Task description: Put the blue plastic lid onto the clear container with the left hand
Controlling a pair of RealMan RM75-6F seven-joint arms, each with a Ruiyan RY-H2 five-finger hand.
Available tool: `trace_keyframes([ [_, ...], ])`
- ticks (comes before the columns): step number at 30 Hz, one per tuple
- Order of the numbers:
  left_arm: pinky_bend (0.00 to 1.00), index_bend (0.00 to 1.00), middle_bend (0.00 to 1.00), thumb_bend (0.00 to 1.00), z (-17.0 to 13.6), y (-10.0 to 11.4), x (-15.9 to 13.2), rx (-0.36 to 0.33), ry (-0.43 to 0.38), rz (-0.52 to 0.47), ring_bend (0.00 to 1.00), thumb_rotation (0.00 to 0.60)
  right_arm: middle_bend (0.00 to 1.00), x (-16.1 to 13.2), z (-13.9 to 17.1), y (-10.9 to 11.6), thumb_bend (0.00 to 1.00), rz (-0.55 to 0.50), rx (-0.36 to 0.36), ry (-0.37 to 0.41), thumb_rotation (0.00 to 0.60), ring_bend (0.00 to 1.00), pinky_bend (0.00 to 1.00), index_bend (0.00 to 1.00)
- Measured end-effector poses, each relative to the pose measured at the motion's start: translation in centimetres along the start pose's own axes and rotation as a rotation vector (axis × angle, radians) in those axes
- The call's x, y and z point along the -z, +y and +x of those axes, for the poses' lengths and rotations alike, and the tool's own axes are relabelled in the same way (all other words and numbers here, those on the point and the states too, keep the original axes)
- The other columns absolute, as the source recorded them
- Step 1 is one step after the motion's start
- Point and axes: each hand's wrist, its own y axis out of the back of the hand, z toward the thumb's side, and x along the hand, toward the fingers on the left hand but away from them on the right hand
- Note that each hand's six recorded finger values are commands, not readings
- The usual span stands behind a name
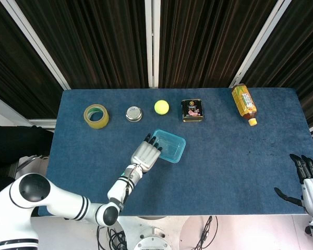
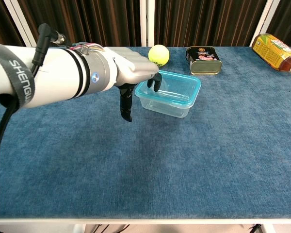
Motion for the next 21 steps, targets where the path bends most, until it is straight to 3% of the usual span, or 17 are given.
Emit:
trace_keyframes([
  [9,0.02,0.24,0.21,0.00,-0.7,1.5,-2.7,-0.102,-0.108,0.013,0.02,0.600,0.09,0.0,-0.1,-0.2,0.08,-0.002,-0.005,0.000,0.600,0.00,0.05,0.00],
  [21,0.02,0.24,0.20,0.00,0.5,0.1,-5.0,-0.087,-0.130,0.064,0.02,0.600,0.09,0.3,0.0,-0.2,0.08,-0.002,-0.005,-0.010,0.600,0.00,0.05,0.00],
])
